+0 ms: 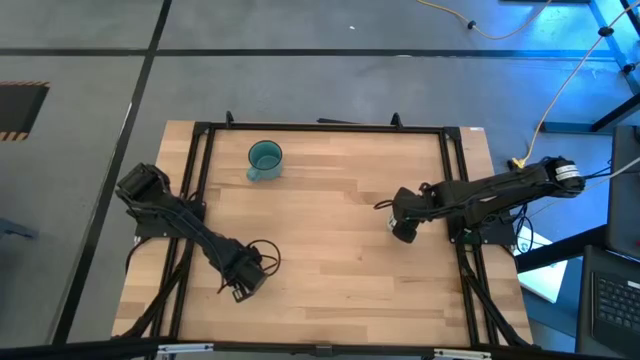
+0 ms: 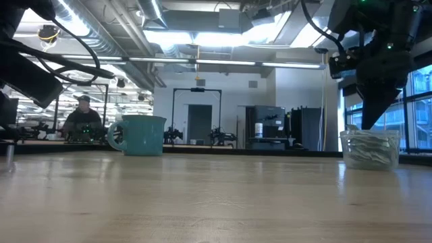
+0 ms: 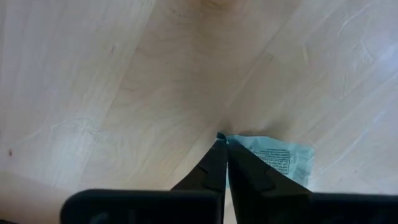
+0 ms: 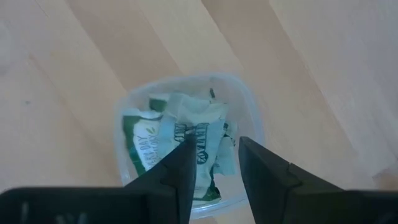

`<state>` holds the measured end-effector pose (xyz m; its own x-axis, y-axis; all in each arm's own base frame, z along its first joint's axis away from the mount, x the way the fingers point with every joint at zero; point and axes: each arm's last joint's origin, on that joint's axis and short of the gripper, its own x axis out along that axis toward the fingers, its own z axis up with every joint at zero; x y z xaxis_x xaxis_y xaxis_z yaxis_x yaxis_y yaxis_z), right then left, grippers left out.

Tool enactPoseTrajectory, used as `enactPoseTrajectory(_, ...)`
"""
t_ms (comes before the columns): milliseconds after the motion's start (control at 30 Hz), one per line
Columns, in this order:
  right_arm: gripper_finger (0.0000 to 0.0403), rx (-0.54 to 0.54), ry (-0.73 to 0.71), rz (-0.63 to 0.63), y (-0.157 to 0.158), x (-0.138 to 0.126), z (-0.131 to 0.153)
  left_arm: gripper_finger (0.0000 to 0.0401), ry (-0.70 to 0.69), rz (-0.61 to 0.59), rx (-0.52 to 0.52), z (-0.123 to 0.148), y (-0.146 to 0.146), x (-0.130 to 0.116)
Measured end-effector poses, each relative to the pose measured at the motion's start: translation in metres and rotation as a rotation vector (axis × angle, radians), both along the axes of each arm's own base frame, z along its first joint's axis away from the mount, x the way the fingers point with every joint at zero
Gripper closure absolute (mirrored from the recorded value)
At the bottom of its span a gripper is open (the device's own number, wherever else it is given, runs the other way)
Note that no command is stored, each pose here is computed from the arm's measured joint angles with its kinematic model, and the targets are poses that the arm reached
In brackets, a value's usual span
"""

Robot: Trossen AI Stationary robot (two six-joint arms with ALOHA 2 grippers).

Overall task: Pick and place Stevia / Truvia into bins
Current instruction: Put the stevia packet into the transparent bin

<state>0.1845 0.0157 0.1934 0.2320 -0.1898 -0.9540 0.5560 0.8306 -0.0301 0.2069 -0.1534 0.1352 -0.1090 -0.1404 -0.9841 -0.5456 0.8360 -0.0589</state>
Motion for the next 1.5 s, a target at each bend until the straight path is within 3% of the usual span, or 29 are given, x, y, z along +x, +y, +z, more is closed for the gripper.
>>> enactPoseTrajectory(200, 0.0279, 0.005, -0.076, 0.011, 0.001, 0.005, 0.019, 0.0398, -0.043, -0.034, -0.009, 0.005, 0.001, 0.010)
enactPoseTrajectory(333, 0.0279, -0.016, -0.130, 0.103, 0.003, 0.011, 0.030, 0.0398, -0.157, -0.113, 0.059, 0.010, 0.004, 0.022)
enactPoseTrajectory(467, 0.0279, -0.043, -0.275, 0.234, 0.010, 0.025, 0.036, 0.0398, -0.369, -0.273, 0.164, 0.014, 0.009, 0.041)
enactPoseTrajectory(700, 0.0279, -0.079, -0.554, 0.378, 0.026, 0.044, 0.052, 0.0398, -0.820, -0.643, 0.470, 0.033, 0.016, 0.086)
enactPoseTrajectory(833, 0.0279, -0.133, -0.640, 0.502, 0.036, 0.050, 0.058, 0.0398, -1.073, -0.819, 0.562, 0.052, 0.021, 0.110)
enactPoseTrajectory(1033, 0.0279, -0.152, -0.676, 0.606, 0.051, 0.060, 0.053, 0.0398, -1.439, -1.102, 0.620, 0.075, 0.036, 0.129)
enactPoseTrajectory(1233, 0.0279, -0.107, -0.785, 0.791, 0.068, 0.082, 0.044, 0.0398, -1.676, -1.350, 0.604, 0.086, 0.057, 0.138)
enactPoseTrajectory(1367, 0.0279, -0.054, -0.895, 0.901, 0.077, 0.098, 0.037, 0.0398, -1.697, -1.393, 0.604, 0.081, 0.071, 0.144)
enactPoseTrajectory(1500, 0.0279, -0.044, -0.931, 0.915, 0.081, 0.108, 0.029, 0.0398, -1.705, -1.453, 0.627, 0.077, 0.077, 0.147)
